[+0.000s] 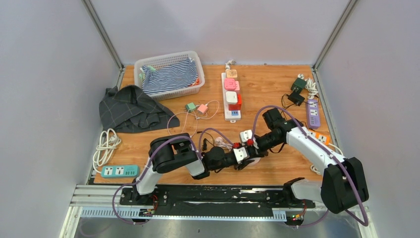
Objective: Pull the plug off the socket
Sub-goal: Remove the plug from the socket.
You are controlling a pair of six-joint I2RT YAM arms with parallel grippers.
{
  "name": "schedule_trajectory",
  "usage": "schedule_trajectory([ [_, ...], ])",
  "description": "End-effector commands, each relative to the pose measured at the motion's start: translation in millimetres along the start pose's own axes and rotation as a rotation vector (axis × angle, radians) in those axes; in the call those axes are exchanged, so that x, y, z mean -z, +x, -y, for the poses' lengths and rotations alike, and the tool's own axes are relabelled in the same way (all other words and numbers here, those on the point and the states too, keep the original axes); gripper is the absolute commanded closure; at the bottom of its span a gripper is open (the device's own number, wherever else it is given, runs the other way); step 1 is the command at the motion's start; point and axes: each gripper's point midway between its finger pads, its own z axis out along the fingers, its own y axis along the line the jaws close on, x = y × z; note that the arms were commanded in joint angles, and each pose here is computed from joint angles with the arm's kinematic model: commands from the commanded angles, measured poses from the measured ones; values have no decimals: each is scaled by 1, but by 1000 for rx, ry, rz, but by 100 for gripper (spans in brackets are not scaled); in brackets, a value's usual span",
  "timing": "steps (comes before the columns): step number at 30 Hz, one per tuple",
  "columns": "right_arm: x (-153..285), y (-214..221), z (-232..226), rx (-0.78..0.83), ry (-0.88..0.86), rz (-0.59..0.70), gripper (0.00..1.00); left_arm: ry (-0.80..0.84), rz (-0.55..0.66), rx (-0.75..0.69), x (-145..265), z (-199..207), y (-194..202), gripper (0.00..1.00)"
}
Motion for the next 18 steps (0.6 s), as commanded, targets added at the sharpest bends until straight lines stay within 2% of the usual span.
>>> schedule_trajectory([
  [1,1,-13,-3,20,-19,26,100,37,-228,2,20,10,68,45],
  [7,8,7,-5,39,-18,-87,100,39,-163,14,22,11,49,26],
  [11,10,11,-4,18,-25,-114,100,47,-169,-9,24,9,34,19],
  [18,17,6,-3,15,-8,-106,100,52,-69,17,34,11,0,9],
])
